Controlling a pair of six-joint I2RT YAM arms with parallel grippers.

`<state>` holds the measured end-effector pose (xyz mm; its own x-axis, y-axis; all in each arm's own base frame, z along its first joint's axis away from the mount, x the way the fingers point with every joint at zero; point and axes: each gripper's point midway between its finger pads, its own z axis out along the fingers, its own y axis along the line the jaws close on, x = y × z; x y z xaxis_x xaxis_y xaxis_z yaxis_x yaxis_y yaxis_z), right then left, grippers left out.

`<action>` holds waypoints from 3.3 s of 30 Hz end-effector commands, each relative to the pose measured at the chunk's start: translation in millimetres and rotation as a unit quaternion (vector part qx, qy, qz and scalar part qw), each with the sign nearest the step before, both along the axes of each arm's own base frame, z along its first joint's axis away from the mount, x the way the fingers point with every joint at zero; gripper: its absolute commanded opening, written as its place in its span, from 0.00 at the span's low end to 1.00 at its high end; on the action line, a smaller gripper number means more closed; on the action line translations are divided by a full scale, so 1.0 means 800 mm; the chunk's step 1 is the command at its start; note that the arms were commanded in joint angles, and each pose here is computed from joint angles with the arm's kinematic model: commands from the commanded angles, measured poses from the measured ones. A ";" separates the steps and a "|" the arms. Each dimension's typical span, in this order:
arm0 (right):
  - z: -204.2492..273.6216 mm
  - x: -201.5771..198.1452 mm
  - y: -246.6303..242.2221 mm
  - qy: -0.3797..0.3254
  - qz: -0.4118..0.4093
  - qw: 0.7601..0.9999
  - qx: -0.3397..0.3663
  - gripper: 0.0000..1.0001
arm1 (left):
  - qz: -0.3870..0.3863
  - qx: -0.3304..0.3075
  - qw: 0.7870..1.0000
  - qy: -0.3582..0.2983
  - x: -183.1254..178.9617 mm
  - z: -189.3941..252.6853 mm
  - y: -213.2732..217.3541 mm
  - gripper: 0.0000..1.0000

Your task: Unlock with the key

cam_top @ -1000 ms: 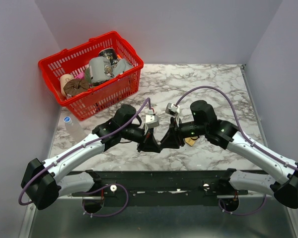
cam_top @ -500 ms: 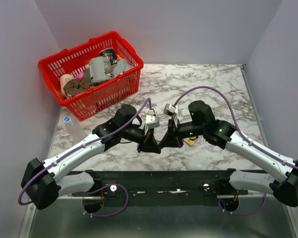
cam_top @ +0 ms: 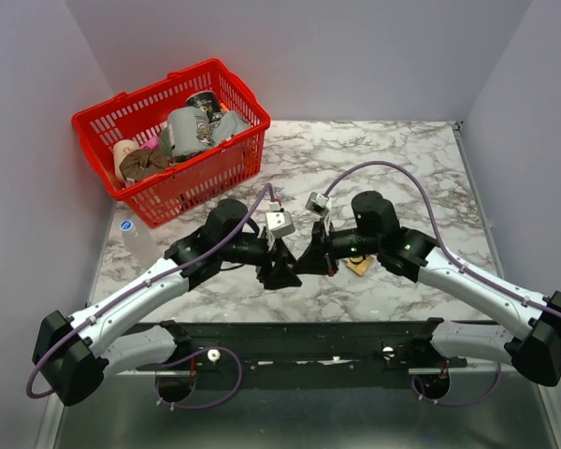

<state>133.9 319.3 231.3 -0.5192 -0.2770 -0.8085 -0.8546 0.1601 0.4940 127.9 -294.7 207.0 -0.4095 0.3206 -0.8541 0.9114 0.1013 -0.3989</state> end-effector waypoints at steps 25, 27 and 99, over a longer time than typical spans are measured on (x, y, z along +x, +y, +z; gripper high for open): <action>0.125 0.080 0.008 -0.045 -0.207 0.945 0.247 0.01 | 0.320 -0.345 0.882 -0.015 0.077 0.157 0.057 0.98; 0.127 0.084 0.010 -0.042 -0.210 0.944 0.250 0.01 | 0.290 -0.353 0.890 -0.020 0.066 0.165 0.049 0.97; 0.013 -0.025 -0.035 -0.031 0.052 0.997 0.051 0.49 | -0.014 -0.080 0.993 0.081 -0.044 0.027 0.024 0.00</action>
